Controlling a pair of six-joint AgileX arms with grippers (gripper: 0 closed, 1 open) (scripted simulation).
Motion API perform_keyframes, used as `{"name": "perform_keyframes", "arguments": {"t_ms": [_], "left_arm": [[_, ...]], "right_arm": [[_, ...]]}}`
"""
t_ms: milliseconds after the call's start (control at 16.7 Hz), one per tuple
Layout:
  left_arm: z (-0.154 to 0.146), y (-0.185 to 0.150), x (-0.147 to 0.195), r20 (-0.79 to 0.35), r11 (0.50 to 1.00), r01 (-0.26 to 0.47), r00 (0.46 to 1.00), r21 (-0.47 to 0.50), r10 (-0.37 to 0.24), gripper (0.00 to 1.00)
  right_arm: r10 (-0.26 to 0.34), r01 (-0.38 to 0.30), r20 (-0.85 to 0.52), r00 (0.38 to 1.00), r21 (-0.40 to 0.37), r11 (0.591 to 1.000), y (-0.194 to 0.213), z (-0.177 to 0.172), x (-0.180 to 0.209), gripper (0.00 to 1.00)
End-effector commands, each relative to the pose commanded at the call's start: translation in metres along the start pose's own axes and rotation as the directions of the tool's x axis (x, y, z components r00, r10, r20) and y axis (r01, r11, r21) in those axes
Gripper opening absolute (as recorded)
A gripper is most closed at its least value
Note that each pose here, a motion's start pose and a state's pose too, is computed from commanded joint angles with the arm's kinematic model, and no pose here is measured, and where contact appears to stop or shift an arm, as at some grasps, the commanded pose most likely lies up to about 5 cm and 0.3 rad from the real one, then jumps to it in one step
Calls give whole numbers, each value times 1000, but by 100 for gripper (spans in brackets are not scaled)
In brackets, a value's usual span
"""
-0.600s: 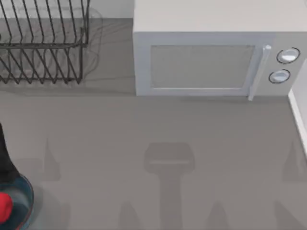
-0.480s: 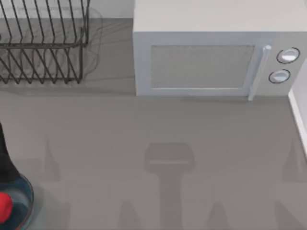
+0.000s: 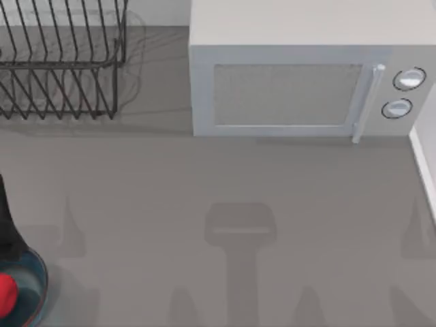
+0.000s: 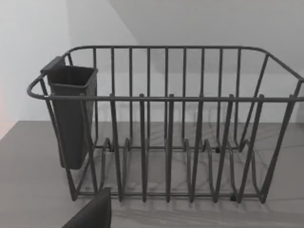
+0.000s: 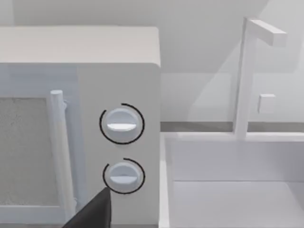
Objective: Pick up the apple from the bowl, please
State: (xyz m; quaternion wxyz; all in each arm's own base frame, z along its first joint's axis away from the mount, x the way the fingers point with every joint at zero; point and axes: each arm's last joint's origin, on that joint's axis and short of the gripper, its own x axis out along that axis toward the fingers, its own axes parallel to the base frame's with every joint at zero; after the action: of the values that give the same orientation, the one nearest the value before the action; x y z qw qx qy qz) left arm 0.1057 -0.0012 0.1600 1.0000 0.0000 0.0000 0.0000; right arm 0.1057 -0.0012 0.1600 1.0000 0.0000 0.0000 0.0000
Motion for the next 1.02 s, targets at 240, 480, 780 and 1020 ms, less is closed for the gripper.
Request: {"name": "perform_keyframes", "arguments": {"t_ms": [240,480,780,1020], "left_arm": [[0,0,0,0,1000,0,1000,0,0,100],[0,0,0,0,1000,0,1000,0,0,100],[0,0,0,0,1000,0,1000,0,0,100],[8,0,1,-77,1000,-3,997,5,3,100]], "right_arm": [[0,0,0,1000,0,1000,0,0,0,100],[0,0,0,1000,0,1000,0,0,0,100],[0,0,0,1000,0,1000,0,0,0,100],[0,0,0,1000,0,1000,0,0,0,100]]}}
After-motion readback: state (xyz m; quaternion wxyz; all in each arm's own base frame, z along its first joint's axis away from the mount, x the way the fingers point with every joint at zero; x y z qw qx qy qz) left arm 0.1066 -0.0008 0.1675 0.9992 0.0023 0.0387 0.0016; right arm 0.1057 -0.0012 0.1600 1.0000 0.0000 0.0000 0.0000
